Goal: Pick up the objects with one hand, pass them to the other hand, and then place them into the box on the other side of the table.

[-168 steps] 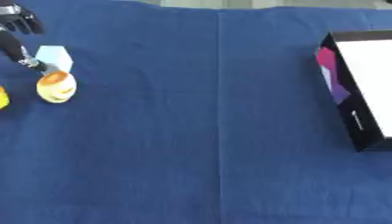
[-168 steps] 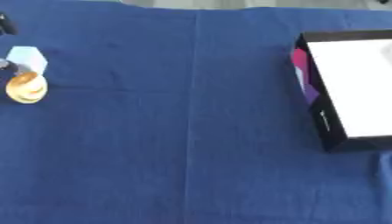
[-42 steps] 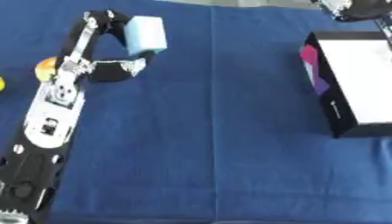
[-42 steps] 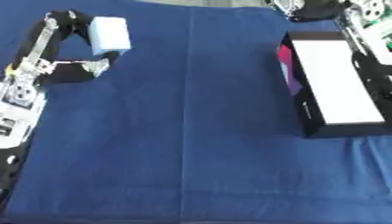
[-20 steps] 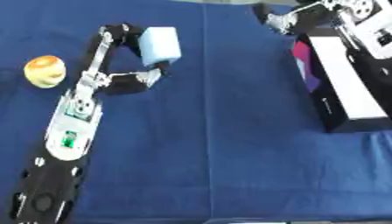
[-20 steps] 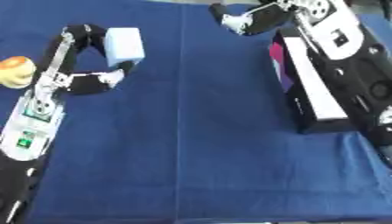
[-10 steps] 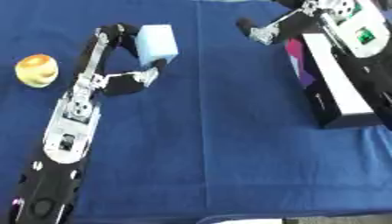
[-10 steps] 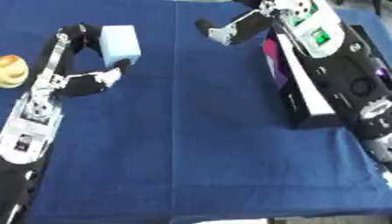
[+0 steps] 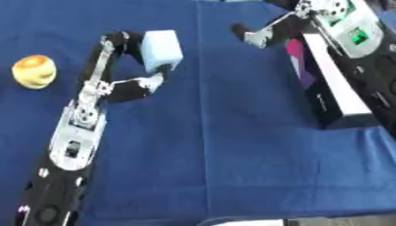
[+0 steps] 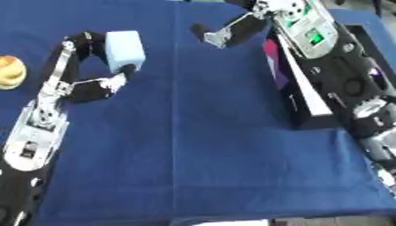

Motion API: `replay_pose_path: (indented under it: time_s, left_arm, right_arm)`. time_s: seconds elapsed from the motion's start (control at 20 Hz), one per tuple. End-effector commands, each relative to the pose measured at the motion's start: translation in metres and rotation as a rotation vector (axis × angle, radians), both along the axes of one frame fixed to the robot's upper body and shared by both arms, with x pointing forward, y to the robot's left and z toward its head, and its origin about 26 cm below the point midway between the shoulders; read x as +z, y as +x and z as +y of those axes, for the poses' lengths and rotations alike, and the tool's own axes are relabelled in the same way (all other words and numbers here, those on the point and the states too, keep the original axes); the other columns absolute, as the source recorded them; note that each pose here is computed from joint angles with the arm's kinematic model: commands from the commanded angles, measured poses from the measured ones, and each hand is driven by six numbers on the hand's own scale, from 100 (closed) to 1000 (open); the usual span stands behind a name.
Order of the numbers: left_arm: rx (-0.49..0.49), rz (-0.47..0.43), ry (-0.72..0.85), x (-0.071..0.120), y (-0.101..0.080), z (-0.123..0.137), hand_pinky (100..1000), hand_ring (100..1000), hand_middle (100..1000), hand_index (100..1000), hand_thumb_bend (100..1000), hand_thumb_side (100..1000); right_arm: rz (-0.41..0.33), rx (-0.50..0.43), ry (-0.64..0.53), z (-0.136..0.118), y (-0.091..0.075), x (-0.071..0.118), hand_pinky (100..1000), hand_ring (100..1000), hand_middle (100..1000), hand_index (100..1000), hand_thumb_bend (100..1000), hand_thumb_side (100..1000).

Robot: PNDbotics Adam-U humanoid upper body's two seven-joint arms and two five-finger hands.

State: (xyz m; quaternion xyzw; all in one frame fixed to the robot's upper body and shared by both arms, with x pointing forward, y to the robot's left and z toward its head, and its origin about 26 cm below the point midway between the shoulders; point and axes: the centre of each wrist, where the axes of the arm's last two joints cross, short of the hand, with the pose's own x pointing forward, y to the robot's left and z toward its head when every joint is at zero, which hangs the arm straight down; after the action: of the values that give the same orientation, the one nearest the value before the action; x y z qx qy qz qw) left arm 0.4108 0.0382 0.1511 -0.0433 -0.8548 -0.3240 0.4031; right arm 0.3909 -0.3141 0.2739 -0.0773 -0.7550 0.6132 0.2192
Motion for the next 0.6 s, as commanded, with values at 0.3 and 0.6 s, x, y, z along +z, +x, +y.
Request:
replay_pose_path:
  time_s: [0.3, 0.6]
  left_arm:
    - [-0.044, -0.028, -0.019, 0.0058, -0.0061, -0.0143, 730, 450, 361, 546, 100, 203]
    - [-0.056, -0.036, -0.045, 0.0094, -0.0094, -0.0188, 730, 451, 361, 545, 100, 231]
  right_arm:
    - [-0.115, -0.010, -0.095, -0.0034, -0.0001, 0.0145, 907, 1000, 1000, 1000, 100, 199]
    - [-0.134, -0.045, -0.133, -0.0024, 0.0021, 0.0092, 913, 1000, 1000, 1000, 100, 208]
